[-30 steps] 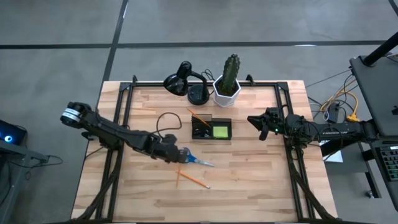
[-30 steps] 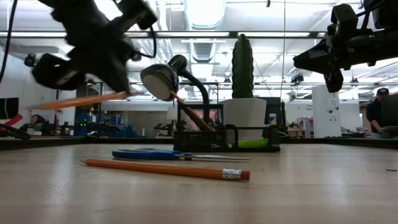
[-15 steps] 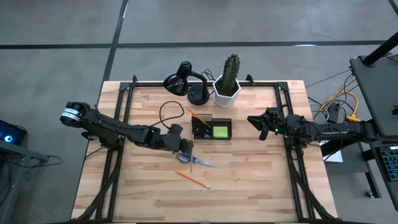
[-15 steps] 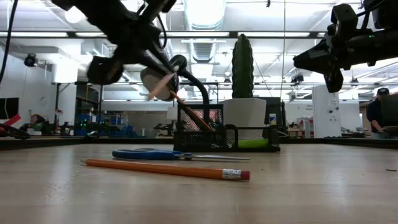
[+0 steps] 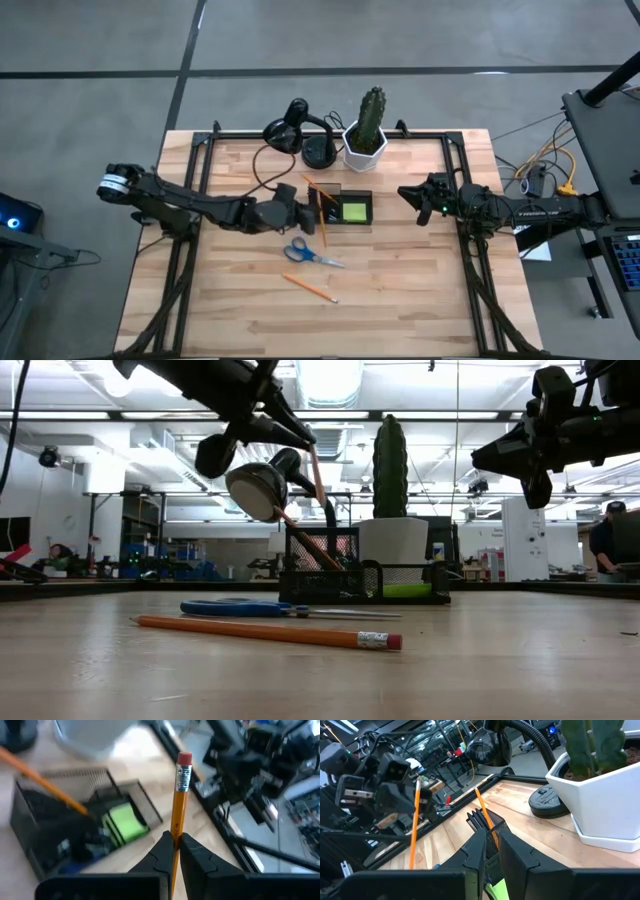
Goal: Pick and place office supplies into organizer
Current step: Put the left yellow pencil into the mesh desk organizer
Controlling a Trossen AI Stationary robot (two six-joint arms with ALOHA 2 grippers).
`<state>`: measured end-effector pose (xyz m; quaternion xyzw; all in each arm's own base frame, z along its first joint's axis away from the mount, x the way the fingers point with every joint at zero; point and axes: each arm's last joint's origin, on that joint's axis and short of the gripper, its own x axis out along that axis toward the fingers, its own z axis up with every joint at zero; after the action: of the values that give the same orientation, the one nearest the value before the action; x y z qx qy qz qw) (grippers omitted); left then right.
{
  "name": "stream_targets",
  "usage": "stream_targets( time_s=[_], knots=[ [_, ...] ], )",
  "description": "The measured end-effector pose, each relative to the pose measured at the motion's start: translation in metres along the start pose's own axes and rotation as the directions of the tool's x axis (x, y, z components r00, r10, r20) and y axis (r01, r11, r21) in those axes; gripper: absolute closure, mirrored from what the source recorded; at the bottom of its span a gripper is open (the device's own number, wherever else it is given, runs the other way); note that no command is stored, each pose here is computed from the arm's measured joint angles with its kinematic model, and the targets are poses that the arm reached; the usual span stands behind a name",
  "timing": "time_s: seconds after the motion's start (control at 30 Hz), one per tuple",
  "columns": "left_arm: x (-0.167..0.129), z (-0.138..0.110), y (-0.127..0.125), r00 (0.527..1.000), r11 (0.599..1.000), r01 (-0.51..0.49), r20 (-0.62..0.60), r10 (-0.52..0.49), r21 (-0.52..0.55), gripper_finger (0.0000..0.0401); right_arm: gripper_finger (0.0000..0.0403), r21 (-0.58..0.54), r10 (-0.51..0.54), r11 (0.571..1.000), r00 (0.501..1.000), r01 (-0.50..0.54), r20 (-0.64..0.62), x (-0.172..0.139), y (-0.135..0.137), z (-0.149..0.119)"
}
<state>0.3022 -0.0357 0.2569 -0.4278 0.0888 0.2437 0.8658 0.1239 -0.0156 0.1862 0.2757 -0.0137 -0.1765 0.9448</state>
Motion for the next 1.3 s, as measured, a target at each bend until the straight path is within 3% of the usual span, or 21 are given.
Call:
stream_targets(
  time_s=[0.43,0.77,1.3],
  knots=[
    [0.001,0.024,-0.005,0.928,0.968,-0.151,0.365,0.070,0.198,0.0395,0.0360,0.000,-0.001,1.000,1.000,0.001,0.000,0.000,0.000,0.000],
    [0.021,0.024,0.005,0.820,0.936,-0.313,0.542,0.180,0.163,0.0395,0.0360,0.019,-0.002,1.000,1.000,0.002,0.000,0.000,0.000,0.000],
    [0.053,0.009,0.020,0.731,0.910,-0.404,0.630,0.264,0.087,0.0395,0.0360,0.018,-0.002,1.000,1.000,0.002,-0.002,0.000,0.000,0.000]
  ],
)
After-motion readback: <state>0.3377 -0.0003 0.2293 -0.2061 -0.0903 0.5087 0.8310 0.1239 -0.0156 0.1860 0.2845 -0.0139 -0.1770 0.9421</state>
